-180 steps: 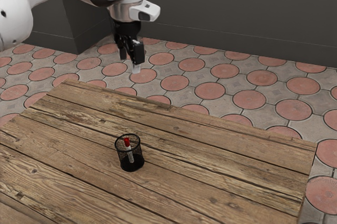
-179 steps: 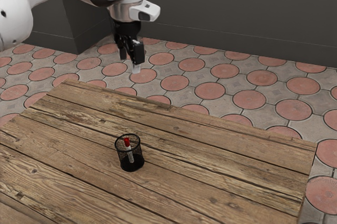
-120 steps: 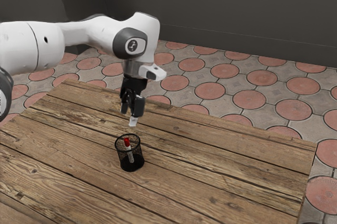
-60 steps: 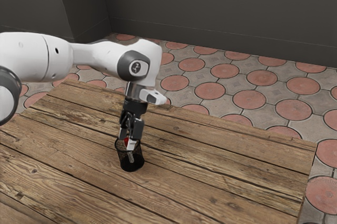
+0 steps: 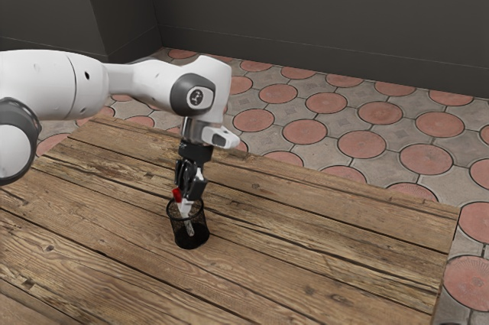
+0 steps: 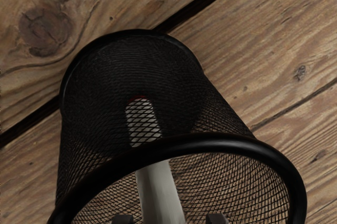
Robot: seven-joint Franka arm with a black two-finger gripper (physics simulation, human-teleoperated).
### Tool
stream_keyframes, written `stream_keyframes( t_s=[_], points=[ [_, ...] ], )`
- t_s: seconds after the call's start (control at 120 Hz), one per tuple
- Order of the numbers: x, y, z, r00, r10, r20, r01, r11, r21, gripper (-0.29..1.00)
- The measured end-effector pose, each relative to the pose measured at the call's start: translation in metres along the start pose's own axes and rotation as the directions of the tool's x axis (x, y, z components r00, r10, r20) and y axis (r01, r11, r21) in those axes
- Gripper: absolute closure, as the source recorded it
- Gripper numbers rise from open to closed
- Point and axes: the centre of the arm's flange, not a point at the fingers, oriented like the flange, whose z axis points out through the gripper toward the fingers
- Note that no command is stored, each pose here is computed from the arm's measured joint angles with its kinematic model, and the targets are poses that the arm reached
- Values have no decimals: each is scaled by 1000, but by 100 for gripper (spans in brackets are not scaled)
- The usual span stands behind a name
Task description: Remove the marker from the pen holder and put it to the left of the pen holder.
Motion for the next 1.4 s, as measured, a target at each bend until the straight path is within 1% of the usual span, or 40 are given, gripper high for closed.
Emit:
stream_keyframes(
  t_s=[0.133,0.233,0.3,0.45,0.642,0.7,0.783,0.925,1.033,1.05,1.142,1.225,1.308,1.4],
  points=[
    [-2,-1,-1,1000,0,6,0,1000,13,66],
    [-6,-1,-5,1000,-1,15,0,1000,24,71],
    [-12,3,-16,1000,-2,7,2,999,41,73],
    [-39,12,-54,999,-19,-32,22,996,90,77],
    [-88,-11,-88,993,-98,-69,105,989,106,78],
    [-103,-26,-89,989,-127,-72,134,987,92,79],
    [-116,-55,-77,985,-165,-55,168,984,56,79],
    [-114,-118,-38,981,-193,-27,192,981,-35,79],
    [-113,-148,-8,980,-197,-6,195,977,-90,79],
    [-113,-152,-3,980,-197,-3,196,976,-98,78],
    [-112,-166,17,981,-193,10,193,972,-135,57],
    [-113,-173,25,982,-190,12,189,970,-153,39],
    [-117,-173,20,982,-187,2,185,971,-149,27],
    [-129,-165,-3,982,-188,-27,184,975,-123,17]
  ],
)
